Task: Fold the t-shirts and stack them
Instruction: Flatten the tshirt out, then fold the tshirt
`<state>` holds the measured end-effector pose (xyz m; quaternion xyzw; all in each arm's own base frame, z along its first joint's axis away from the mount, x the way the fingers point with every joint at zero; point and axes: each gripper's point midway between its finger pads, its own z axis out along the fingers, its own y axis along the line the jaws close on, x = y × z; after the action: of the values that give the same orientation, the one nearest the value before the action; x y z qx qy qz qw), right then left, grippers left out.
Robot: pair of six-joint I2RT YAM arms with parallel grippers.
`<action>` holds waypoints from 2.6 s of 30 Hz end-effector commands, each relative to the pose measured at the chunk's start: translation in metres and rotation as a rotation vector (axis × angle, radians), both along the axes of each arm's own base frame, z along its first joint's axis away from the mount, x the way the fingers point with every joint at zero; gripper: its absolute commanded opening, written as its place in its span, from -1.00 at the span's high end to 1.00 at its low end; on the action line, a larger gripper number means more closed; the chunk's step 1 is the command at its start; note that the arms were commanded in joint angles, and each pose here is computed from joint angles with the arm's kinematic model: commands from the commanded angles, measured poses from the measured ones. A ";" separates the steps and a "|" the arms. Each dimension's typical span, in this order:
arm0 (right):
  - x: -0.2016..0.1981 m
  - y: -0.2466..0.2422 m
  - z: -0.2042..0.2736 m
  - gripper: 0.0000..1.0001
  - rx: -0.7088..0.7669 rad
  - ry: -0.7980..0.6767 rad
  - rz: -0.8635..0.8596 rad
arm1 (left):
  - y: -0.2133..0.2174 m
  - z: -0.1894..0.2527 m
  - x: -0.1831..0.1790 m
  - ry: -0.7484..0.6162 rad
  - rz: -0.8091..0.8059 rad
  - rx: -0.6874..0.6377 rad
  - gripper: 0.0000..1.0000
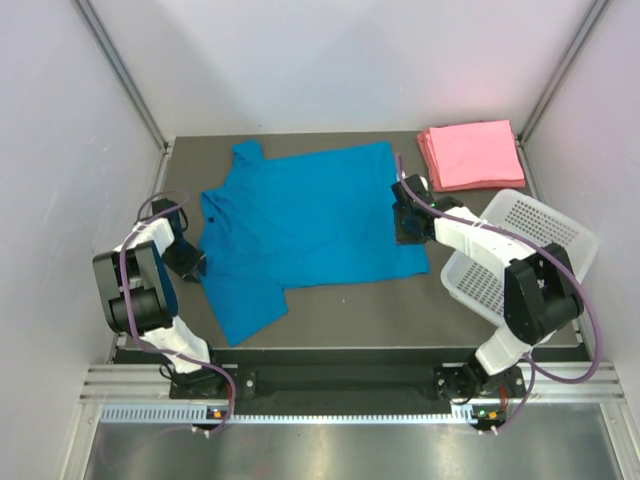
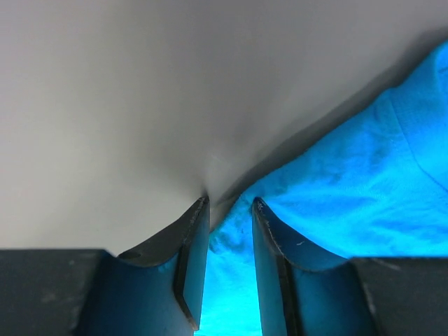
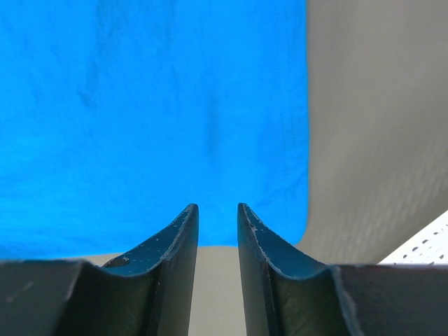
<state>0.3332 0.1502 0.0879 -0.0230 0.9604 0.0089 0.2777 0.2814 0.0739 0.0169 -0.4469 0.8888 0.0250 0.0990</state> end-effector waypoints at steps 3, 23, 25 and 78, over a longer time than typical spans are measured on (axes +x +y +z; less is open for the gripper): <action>0.008 -0.005 0.020 0.38 0.005 -0.074 0.000 | 0.058 -0.006 -0.024 0.078 0.127 0.148 0.29; -0.030 0.092 0.048 0.15 0.141 -0.206 0.411 | 0.010 0.064 0.002 -0.226 0.063 -0.073 0.21; -0.028 0.096 0.045 0.16 0.139 -0.193 0.408 | 0.008 0.065 -0.015 -0.225 0.114 -0.044 0.20; 0.355 0.027 -0.006 0.02 0.570 -0.494 -0.215 | -0.041 0.064 0.409 -1.030 -0.412 -0.310 -0.02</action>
<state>0.6663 0.1847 0.0583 0.1339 0.8499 0.2354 0.4521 0.6712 0.0244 0.0584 -0.2374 0.8141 -0.3399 0.4066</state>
